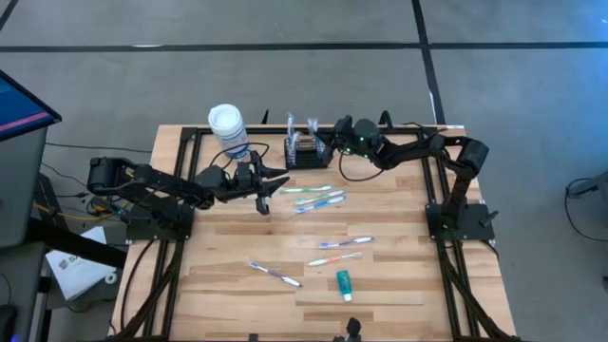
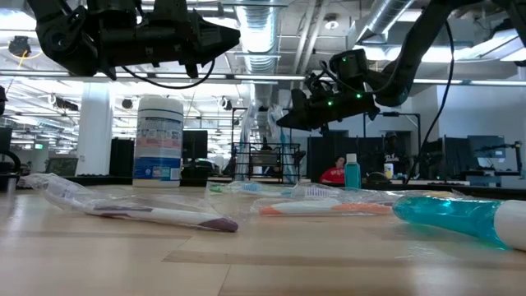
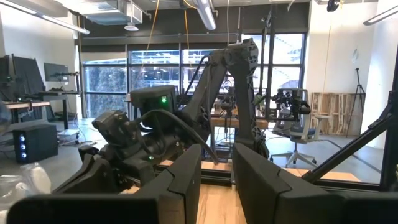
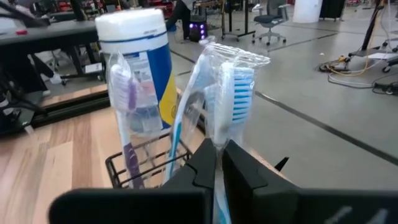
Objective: Pick & Place toothbrushing station
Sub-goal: Put the bottom blue toothbrush into the black wire organizer, then put the blue toothbrush into the black wire organizer
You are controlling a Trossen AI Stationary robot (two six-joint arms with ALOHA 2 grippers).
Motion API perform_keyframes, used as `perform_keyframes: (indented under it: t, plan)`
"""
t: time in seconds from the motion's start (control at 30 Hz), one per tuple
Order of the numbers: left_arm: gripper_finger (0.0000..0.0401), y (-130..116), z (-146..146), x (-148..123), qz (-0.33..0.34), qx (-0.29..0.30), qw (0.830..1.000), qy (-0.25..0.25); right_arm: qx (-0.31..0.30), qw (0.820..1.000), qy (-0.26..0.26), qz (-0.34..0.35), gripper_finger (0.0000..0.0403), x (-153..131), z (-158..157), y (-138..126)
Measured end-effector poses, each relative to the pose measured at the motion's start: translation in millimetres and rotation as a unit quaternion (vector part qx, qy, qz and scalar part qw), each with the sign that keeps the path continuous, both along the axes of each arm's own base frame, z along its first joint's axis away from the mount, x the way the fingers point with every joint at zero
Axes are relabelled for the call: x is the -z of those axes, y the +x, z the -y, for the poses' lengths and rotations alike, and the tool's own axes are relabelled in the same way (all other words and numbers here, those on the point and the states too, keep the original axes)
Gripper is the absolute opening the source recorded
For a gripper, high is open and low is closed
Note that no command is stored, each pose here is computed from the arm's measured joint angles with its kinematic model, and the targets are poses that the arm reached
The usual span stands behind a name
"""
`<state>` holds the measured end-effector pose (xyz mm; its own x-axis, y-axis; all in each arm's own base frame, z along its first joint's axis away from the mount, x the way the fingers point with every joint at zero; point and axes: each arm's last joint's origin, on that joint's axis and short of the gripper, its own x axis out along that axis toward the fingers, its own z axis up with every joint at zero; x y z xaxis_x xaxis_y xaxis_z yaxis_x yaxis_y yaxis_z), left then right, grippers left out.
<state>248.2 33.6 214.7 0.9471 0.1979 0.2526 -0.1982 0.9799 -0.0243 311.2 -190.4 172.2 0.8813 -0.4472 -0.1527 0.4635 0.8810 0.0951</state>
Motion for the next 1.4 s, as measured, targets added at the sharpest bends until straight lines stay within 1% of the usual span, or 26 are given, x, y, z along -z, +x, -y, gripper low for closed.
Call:
perform_keyframes:
  t: [0.23, 0.53, 0.8, 0.97, 1.17, 1.4]
  plan:
    - [0.0088, -0.1, 0.0, 0.1, 0.0, 0.0, 1.0, 0.0, -0.005, 1.0, 0.004, -0.011, 0.0063, 2.2, -2.0, 0.8]
    - [0.0088, 0.0, 0.0, 0.2, -0.001, 0.0, 1.0, 0.0, -0.005, 1.0, 0.003, -0.011, 0.0092, 2.0, -1.9, 0.7]
    - [0.0088, 0.1, 0.0, 0.6, -0.003, 0.0, 1.0, 0.0, -0.006, 0.999, -0.012, -0.038, 0.0134, -17.9, -6.1, -8.0]
    - [0.0088, 0.1, 0.0, 0.6, -0.003, 0.0, 1.0, 0.0, -0.006, 0.998, -0.005, -0.055, 0.0156, -30.1, -10.4, -15.1]
    - [0.0088, 0.0, 0.0, 0.7, -0.003, 0.0, 1.0, 0.0, -0.008, 0.998, 0.001, -0.065, 0.0169, -45.8, -17.2, -23.8]
    - [0.0088, 0.0, 0.0, 0.8, -0.004, 0.0, 1.0, 0.0, -0.033, 0.993, 0.025, -0.115, 0.0163, -50.9, -36.9, -28.5]
